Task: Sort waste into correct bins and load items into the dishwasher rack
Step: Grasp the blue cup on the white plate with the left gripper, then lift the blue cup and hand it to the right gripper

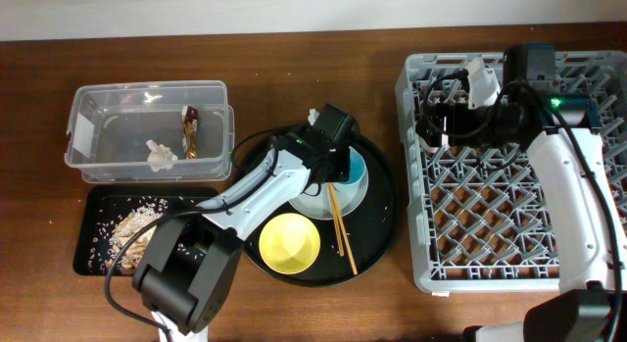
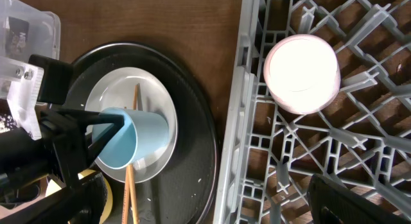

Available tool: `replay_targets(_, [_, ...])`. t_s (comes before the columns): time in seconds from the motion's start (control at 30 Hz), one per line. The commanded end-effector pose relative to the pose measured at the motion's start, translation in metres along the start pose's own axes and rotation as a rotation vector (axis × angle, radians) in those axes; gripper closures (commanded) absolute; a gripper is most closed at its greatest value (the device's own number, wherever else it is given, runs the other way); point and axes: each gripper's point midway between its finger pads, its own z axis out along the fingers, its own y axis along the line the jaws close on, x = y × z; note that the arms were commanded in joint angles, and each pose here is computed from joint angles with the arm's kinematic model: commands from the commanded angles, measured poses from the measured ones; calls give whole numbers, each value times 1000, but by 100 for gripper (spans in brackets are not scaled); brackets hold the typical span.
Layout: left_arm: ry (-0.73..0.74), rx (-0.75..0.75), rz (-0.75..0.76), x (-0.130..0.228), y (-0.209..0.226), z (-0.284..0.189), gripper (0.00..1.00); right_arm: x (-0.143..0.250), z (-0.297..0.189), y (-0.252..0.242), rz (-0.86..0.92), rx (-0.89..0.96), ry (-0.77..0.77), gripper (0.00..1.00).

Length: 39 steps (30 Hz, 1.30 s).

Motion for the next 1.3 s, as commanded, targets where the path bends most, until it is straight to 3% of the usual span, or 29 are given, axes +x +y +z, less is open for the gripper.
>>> replay_targets(0.0, [-16, 0, 2, -3, -3, -4, 100, -4, -4, 5, -20, -14, -14, 2])
replay_targets(0.17, [-104, 50, -4, -24, -12, -42, 100, -4, -4, 5, -20, -14, -14, 2])
replay_targets(0.33, [-235, 157, -20, -50, -22, -114, 100, -4, -4, 5, -20, -14, -14, 2])
replay_targets(0.47, [-258, 282, -50, -58, -12, -166, 100, -4, -4, 5, -20, -14, -14, 2])
replay_targets(0.57, [-240, 441, -55, -61, 2, -201, 100, -4, -4, 5, -20, -14, -14, 2])
replay_targets(0.77, [-164, 966, -6, -55, 25, -272, 100, -4, -4, 5, -20, -14, -14, 2])
replay_targets(0.87, [-187, 1065, 18, -56, 35, -291, 100, -5, -4, 6, -21, -15, -18, 2])
replay_targets(0.97, [-194, 1064, 11, -57, 38, -292, 100, -10, -4, 7, -28, -25, -38, 2])
replay_targets(1.07, [-192, 1066, 14, -57, 37, -292, 100, 4, -6, 26, 29, -139, 15, 2])
replay_targets(1.27, [-184, 1071, 22, -55, 33, -292, 100, 6, -58, 127, -163, -807, -54, 2])
